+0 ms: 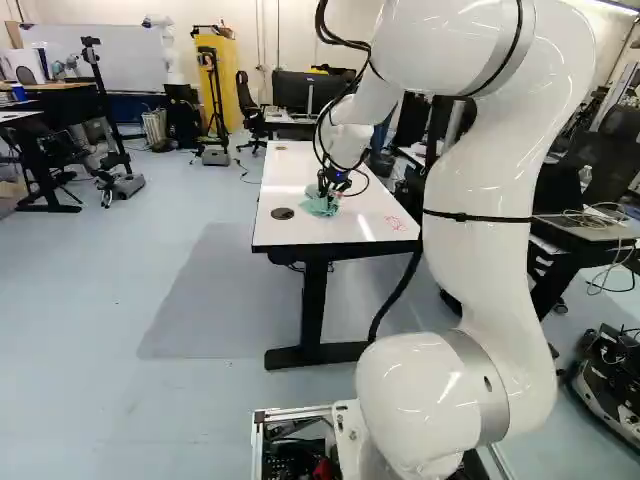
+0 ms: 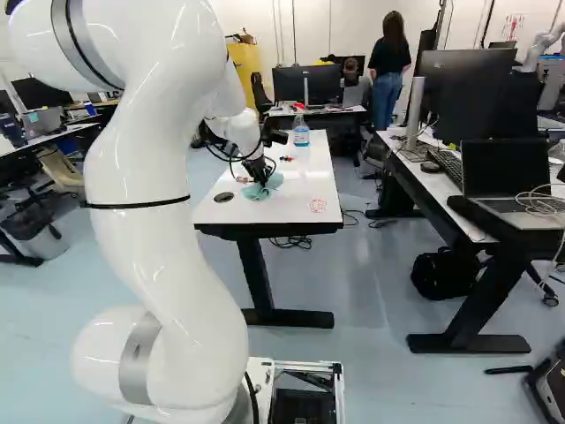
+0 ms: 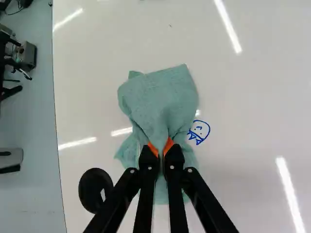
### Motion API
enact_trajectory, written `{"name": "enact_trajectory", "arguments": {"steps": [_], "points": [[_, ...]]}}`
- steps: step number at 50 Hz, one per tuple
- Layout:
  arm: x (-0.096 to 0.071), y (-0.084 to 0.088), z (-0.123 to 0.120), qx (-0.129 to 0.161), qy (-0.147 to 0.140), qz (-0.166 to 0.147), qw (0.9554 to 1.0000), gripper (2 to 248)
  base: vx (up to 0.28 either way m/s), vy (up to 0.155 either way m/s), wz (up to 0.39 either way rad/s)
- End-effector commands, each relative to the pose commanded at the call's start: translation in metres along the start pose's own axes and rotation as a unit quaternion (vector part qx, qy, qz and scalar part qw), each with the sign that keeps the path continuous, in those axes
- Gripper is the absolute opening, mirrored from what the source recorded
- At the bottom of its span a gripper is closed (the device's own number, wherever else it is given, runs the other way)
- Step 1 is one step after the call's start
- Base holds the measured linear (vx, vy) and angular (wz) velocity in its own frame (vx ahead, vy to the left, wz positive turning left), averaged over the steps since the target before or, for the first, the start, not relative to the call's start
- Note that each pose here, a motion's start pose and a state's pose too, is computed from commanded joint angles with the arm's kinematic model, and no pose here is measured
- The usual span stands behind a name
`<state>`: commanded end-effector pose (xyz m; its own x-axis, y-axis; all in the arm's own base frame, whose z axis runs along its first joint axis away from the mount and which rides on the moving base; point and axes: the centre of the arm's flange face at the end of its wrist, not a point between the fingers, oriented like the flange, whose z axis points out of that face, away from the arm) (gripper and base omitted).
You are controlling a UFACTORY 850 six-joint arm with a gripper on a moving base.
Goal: Clean the table with the green towel
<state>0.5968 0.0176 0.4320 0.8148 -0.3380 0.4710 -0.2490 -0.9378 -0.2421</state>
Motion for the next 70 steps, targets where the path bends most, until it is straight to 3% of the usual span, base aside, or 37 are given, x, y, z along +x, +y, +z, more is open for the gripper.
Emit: {"name": "enact_trajectory", "arguments": {"steps": [24,53,60,70], "points": [[0.011,0.032,-0.003,-0.013,0.007,0.024,0.9996,30,0.000,0.000,0.000],[0.040,0.076,0.002,-0.031,0.022,0.058,0.9976,30,0.000,0.000,0.000],[0.038,0.086,-0.002,-0.035,0.023,0.065,0.9970,30,0.000,0.000,0.000],[0.025,0.085,-0.010,-0.036,0.018,0.064,0.9972,30,0.000,0.000,0.000]]}}
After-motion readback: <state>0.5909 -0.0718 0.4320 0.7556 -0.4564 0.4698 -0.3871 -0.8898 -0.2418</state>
